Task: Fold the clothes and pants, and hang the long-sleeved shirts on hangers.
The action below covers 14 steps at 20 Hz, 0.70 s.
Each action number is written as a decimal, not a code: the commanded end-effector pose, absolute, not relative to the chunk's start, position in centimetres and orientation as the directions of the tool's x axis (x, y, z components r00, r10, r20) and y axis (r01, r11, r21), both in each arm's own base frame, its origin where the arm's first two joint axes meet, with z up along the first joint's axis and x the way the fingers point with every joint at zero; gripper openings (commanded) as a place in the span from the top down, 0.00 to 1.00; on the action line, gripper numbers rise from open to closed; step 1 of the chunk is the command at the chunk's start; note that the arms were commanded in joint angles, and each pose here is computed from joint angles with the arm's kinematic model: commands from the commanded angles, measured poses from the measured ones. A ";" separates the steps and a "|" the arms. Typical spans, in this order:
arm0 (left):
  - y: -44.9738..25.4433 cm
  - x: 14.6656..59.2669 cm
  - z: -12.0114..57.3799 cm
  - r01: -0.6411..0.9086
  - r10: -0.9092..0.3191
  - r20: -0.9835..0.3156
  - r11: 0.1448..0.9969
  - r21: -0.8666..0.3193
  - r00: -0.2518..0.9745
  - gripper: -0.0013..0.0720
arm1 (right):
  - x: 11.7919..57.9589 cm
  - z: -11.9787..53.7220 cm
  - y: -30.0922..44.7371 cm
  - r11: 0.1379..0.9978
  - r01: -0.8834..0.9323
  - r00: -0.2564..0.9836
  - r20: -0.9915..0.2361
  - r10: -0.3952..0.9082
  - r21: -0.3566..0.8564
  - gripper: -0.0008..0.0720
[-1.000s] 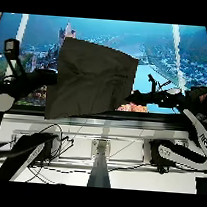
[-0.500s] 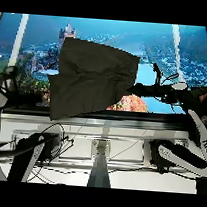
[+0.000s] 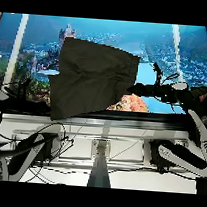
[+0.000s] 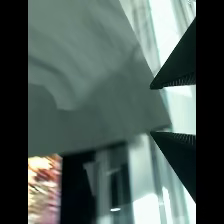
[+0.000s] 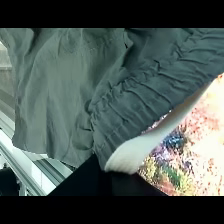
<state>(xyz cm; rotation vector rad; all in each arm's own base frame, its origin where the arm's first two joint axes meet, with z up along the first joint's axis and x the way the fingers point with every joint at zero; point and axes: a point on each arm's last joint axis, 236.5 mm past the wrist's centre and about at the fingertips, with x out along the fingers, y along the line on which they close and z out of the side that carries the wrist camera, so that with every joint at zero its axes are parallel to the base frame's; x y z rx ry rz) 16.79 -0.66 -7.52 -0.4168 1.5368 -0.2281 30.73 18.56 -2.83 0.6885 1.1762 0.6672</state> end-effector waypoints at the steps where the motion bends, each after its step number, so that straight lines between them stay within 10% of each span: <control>1: -0.1 15.1 -8.9 -0.164 -0.429 -0.901 0.895 -0.415 -0.062 0.30 | 30.8 -2.8 18.6 0.622 -0.108 0.249 -0.585 0.772 0.776 0.95; 3: -0.4 14.8 -9.4 -0.181 -0.452 -0.887 0.884 -0.431 -0.092 0.05 | 30.8 -2.8 18.6 0.622 -0.108 0.249 -0.584 0.772 0.776 0.95; 5: -1.1 14.8 -9.8 -0.180 -0.493 -0.863 0.864 -0.470 -0.111 0.24 | 30.8 -2.8 18.6 0.622 -0.108 0.249 -0.585 0.772 0.776 0.95; 14: -2.1 16.5 -11.6 -0.187 -0.563 -0.822 0.819 -0.542 -0.086 0.31 | 30.8 -2.8 18.6 0.621 -0.107 0.249 -0.584 0.773 0.776 0.95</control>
